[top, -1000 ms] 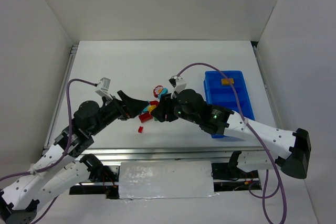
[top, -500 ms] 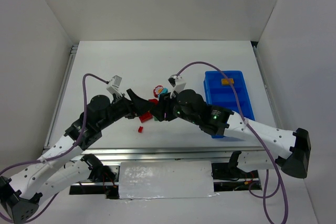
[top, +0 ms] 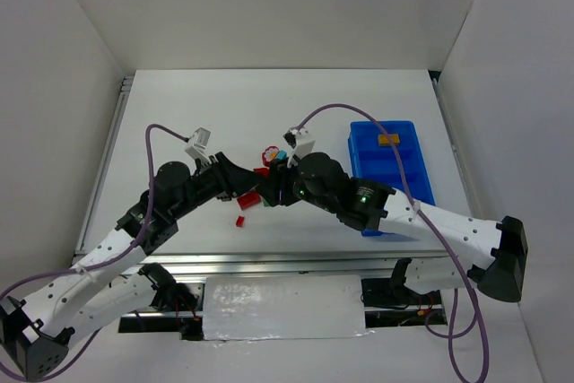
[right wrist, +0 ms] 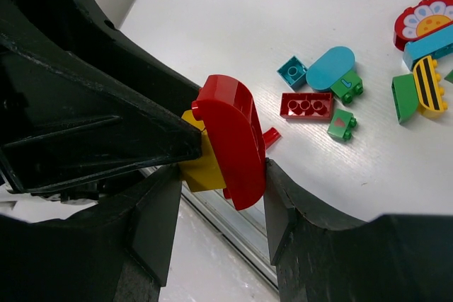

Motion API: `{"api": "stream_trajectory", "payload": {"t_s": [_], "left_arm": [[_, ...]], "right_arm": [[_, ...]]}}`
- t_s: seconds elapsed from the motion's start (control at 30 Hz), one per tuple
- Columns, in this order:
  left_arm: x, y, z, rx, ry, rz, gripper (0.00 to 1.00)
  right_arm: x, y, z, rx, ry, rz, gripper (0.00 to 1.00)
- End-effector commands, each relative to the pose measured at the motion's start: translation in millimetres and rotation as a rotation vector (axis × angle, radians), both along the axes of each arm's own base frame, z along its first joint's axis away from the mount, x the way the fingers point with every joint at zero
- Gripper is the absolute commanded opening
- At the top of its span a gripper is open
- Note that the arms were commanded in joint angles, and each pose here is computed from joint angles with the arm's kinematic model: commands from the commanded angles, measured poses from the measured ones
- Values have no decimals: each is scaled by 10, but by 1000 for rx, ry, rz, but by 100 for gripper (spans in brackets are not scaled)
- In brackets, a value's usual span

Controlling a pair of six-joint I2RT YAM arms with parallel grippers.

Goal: Sort the legos into containers by color

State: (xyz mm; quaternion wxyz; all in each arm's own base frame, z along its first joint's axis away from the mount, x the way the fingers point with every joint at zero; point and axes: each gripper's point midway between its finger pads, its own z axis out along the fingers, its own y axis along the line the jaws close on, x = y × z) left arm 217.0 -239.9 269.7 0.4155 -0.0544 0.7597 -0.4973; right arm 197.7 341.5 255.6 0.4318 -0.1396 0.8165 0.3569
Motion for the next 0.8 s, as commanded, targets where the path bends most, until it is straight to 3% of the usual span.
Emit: {"api": "stream_trajectory", "payload": {"t_s": [0.0, 0.1, 0.2, 0.3, 0.5, 0.6, 0.63, 0.77], "left_arm": [[-165, -150, 190, -58, -38, -116, 29], [-162, -157, 193, -53, -44, -120, 3], [-157, -132, 217, -51, -58, -109, 0], [-150, -102, 248, -36, -78, -98, 0], [-189, -38, 375, 4, -166, -104, 0], [-297, -60, 485, 21, -262, -175, 0], [-329, -74, 495, 28, -281, -199, 0], [-512, -162, 533, 49, -384, -339, 0]], "right_arm": [[127, 88, 497, 127, -83, -44, 11], [119, 115, 532, 136, -89, -31, 15], [75, 134, 551, 155, -92, -4, 53], [-42, 152, 504, 166, -103, 70, 99], [-143, -39, 388, 116, -127, 159, 100], [-232, -260, 490, 178, -178, 249, 100], [-512, -310, 667, 247, -214, 397, 100], [-776, -489, 806, 282, -301, 551, 100]]}}
